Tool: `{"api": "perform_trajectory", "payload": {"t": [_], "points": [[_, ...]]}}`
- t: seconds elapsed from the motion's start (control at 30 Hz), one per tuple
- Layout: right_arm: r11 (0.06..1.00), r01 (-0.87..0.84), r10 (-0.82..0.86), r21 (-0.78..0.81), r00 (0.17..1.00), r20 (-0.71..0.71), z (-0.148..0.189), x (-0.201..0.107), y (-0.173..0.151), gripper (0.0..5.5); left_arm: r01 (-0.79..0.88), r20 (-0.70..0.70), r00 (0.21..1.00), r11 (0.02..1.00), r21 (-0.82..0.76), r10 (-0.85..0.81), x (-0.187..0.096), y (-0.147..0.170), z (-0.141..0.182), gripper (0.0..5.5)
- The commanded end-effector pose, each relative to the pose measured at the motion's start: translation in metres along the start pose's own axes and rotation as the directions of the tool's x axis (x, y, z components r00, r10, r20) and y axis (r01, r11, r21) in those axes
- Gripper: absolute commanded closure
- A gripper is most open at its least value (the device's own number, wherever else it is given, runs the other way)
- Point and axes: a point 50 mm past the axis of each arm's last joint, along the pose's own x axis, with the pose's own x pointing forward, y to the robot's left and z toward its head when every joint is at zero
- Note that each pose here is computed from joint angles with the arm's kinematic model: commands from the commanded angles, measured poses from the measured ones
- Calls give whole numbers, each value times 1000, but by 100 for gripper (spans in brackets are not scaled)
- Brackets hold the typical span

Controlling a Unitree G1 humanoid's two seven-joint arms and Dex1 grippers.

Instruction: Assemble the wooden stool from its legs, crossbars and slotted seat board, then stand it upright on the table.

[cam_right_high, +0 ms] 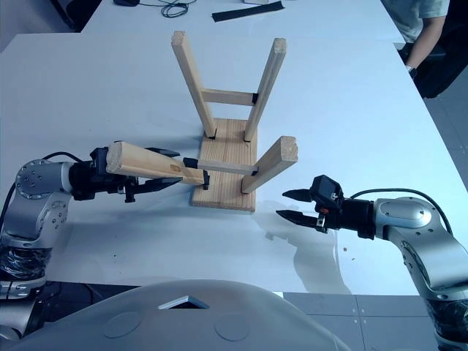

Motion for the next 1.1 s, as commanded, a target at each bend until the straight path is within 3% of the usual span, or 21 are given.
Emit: {"api": "perform_trajectory", "payload": {"t": [0.03, 0.3, 0.83, 1.1], "points": [[1000, 12, -11, -18, 1000, 3, 2, 1, 1, 322, 59, -71, 996, 997, -44, -62, -7, -3, -7, 344], [1000, 21, -21, -11, 1000, 6, 0, 4, 5, 322, 129, -137, 981, 988, -82, -139, -15, -6, -17, 344], [999, 26, -26, -19, 1000, 18, -2, 15, 13, 322, 182, -195, 952, 950, -253, -234, -17, 26, -15, 344], [999, 24, -23, -39, 1000, 21, 2, 15, 10, 322, 219, -217, 934, 937, -272, -282, -12, 15, -25, 344]]}}
